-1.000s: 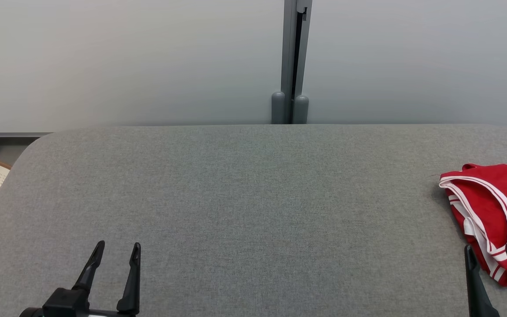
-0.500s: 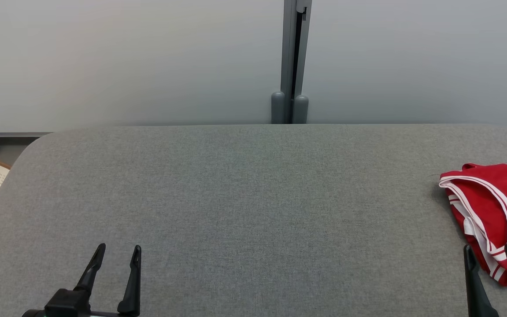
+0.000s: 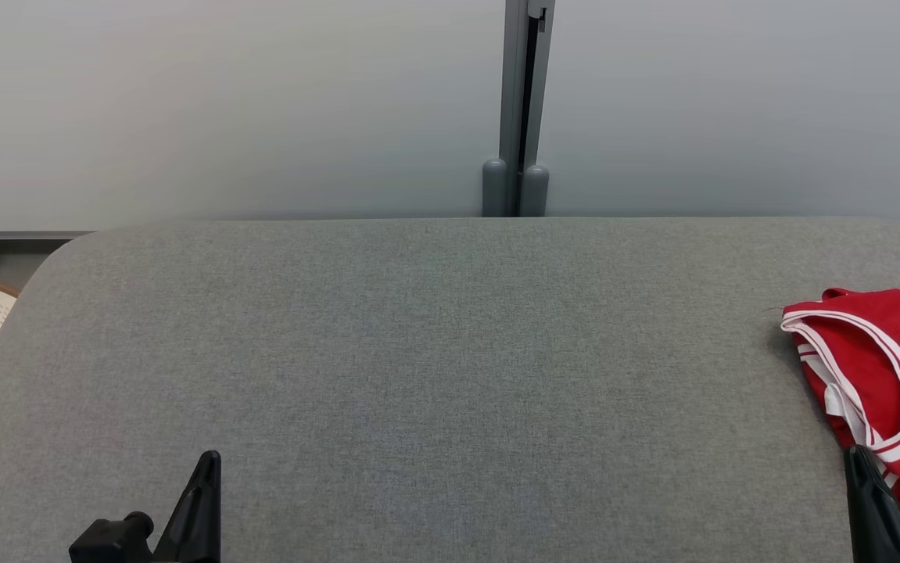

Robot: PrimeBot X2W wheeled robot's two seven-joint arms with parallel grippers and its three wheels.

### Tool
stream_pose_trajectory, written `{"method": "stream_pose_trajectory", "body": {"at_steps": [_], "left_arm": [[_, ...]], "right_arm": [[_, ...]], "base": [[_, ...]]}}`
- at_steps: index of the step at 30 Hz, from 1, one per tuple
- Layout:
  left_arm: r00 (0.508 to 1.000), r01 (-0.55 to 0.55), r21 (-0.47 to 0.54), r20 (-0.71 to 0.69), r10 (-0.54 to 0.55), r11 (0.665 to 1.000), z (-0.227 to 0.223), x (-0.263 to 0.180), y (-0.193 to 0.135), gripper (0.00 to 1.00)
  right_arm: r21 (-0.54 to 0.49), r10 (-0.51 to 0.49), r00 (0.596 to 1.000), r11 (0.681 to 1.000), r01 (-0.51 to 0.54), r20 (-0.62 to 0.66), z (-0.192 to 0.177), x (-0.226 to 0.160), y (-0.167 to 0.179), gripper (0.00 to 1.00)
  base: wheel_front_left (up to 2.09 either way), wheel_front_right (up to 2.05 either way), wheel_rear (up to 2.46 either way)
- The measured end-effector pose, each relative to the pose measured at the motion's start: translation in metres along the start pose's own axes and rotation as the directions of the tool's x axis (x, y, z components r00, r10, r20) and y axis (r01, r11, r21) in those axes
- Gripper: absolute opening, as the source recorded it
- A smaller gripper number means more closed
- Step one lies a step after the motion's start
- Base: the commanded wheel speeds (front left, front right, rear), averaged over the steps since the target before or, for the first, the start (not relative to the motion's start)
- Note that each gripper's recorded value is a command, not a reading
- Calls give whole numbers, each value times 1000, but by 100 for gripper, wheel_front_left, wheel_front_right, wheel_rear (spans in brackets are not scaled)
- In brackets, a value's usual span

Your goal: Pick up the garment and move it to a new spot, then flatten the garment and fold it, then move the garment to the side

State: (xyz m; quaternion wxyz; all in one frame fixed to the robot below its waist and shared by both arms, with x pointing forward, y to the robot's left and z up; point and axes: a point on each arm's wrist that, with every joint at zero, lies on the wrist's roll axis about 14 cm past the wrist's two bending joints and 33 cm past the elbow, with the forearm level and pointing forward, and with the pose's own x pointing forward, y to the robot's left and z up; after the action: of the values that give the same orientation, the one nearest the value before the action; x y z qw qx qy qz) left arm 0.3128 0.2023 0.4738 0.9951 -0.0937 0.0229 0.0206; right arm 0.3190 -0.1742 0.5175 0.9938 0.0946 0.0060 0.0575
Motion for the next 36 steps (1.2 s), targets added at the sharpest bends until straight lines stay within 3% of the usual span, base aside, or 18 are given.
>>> {"method": "stream_pose_trajectory", "body": {"at_steps": [15, 36], "left_arm": [[998, -63, -265, -21, 59, 962, 6, 12, 8, 0], [997, -78, -551, -25, 77, 831, 19, 29, 9, 0]], "right_arm": [[283, -3, 1000, 959, 0, 13, -1, 16, -1, 0], [570, -7, 999, 821, -14, 35, 1, 34, -4, 0]], "base": [[0, 0, 0], [0, 0, 0]]}}
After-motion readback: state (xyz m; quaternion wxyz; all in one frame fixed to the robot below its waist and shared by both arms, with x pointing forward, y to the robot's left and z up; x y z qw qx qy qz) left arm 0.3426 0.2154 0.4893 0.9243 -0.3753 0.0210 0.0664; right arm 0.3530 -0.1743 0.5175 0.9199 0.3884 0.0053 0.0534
